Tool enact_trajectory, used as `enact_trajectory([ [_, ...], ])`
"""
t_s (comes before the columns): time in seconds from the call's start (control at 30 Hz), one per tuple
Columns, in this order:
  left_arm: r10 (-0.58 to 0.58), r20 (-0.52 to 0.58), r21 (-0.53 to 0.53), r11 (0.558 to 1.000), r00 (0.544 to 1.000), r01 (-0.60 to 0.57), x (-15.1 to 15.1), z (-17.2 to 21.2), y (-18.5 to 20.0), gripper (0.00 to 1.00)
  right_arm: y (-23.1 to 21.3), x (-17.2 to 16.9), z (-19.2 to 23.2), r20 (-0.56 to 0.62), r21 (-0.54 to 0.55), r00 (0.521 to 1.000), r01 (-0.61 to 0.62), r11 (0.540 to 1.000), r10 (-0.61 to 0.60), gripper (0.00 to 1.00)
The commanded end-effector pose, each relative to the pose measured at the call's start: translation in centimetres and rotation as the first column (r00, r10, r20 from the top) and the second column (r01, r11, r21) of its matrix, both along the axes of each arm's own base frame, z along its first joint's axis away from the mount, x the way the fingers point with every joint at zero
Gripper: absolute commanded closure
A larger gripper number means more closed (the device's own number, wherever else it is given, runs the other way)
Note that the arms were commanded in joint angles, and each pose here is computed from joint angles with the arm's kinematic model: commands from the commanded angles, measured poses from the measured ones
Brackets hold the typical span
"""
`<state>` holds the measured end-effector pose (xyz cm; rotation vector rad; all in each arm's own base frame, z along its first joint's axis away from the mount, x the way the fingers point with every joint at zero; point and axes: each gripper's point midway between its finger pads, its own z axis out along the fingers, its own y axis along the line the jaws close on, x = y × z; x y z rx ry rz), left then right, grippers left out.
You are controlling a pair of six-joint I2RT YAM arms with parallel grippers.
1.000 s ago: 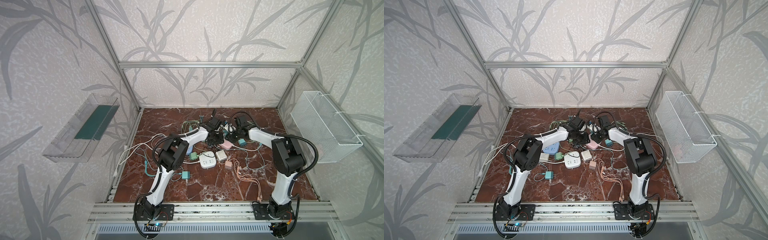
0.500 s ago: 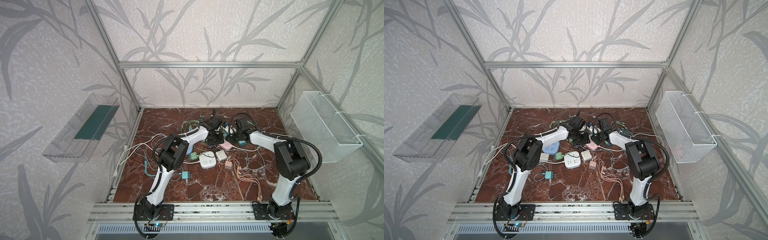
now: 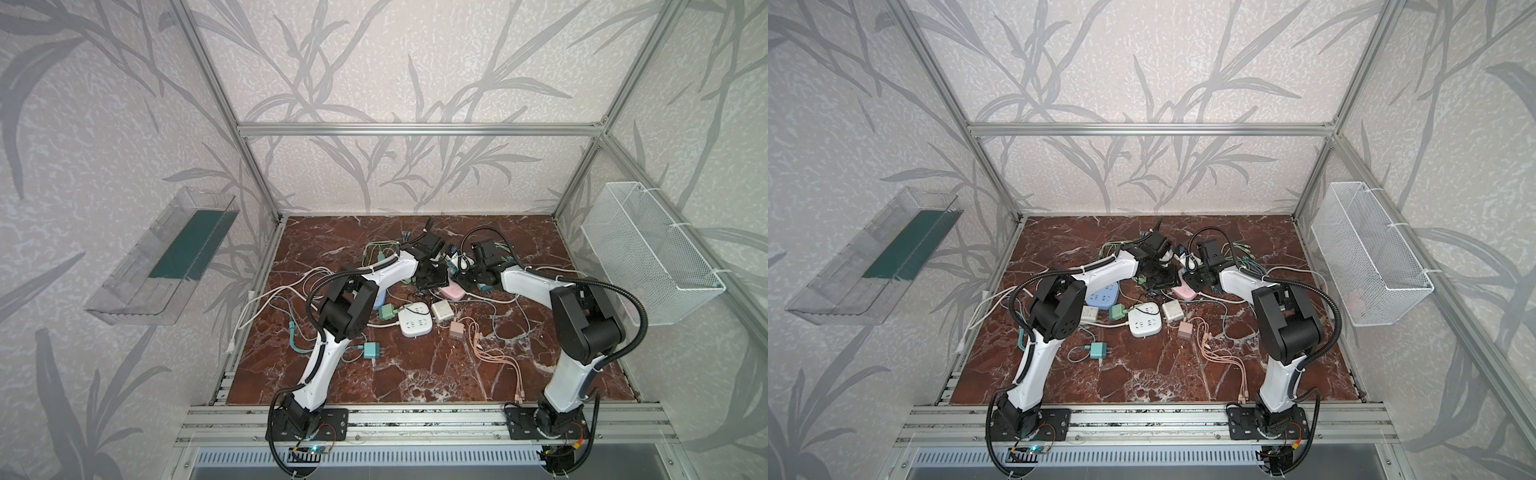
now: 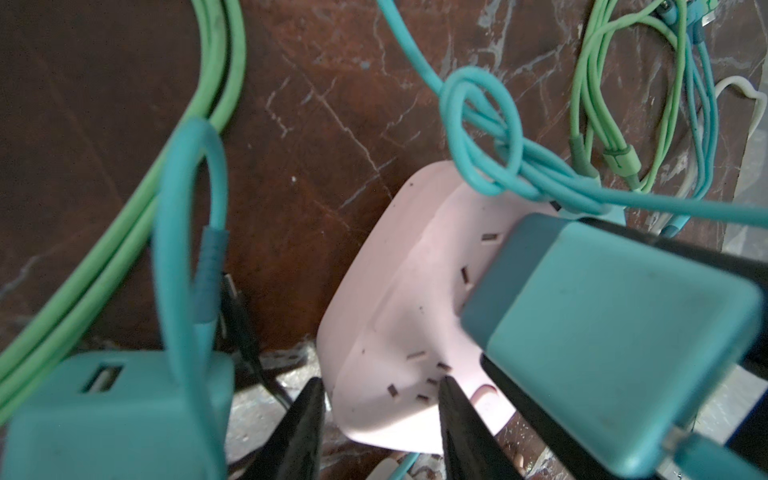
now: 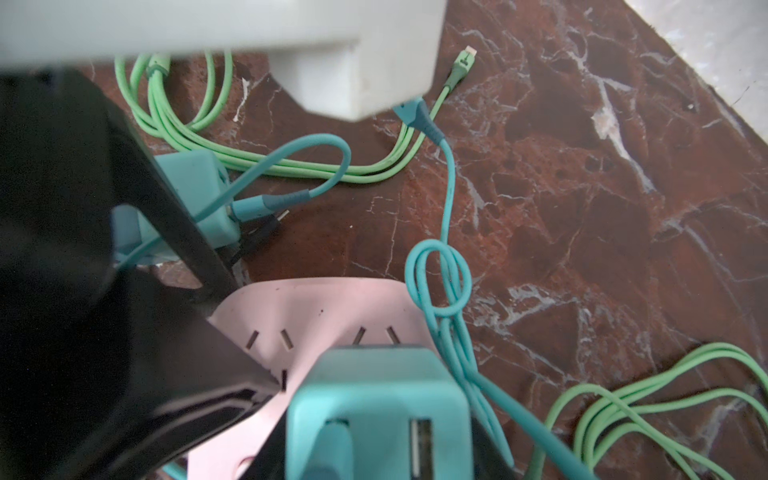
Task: Pull the plug off the socket
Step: 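Grip the teal charger with right and pull it out while left holds the strip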
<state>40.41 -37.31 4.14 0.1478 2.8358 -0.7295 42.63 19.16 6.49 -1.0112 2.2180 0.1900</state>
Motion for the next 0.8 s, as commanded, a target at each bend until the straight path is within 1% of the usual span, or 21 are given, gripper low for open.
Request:
enact_trajectory([
  [0.0, 0.033, -0.079, 0.162, 0.987, 0.996, -0.02, -1.1, -5.0, 2.7, 0.55, 2.7, 0.1, 4.3, 0.092, 0.108, 0.994, -0.064, 0.992, 0.054, 0.84],
  [0.17, 0.04, -0.068, 0.19, 0.981, 0.997, -0.027, -0.9, -5.1, 3.2, 0.55, 2.9, 0.2, 4.5, 0.093, 0.119, 0.994, -0.069, 0.99, 0.058, 0.84],
  [0.4, 0.045, -0.086, 0.208, 0.978, 0.995, -0.026, -1.3, -6.0, 3.4, 0.55, 3.1, 0.3, 5.5, 0.114, 0.141, 0.992, -0.077, 0.987, 0.061, 0.84],
  [0.53, 0.048, -0.086, 0.216, 0.976, 0.995, -0.028, -1.2, -6.0, 3.4, 0.56, 3.1, 0.0, 4.8, 0.092, 0.133, 0.993, -0.079, 0.988, 0.068, 0.84],
  [0.63, 0.048, -0.088, 0.221, 0.975, 0.995, -0.028, -1.2, -6.1, 3.4, 0.56, 3.0, 0.0, 4.9, 0.097, 0.138, 0.994, -0.071, 0.988, 0.058, 0.84],
  [0.7, 0.05, -0.094, 0.223, 0.974, 0.994, -0.028, -1.2, -6.3, 3.4, 0.56, 2.6, 0.5, 5.6, 0.099, 0.181, 0.995, -0.027, 0.983, 0.009, 0.84],
  [0.77, 0.052, -0.096, 0.228, 0.973, 0.994, -0.029, -1.3, -6.3, 3.5, 0.56, 2.3, 0.8, 6.3, 0.075, 0.258, 0.997, -0.008, 0.966, -0.012, 0.84],
])
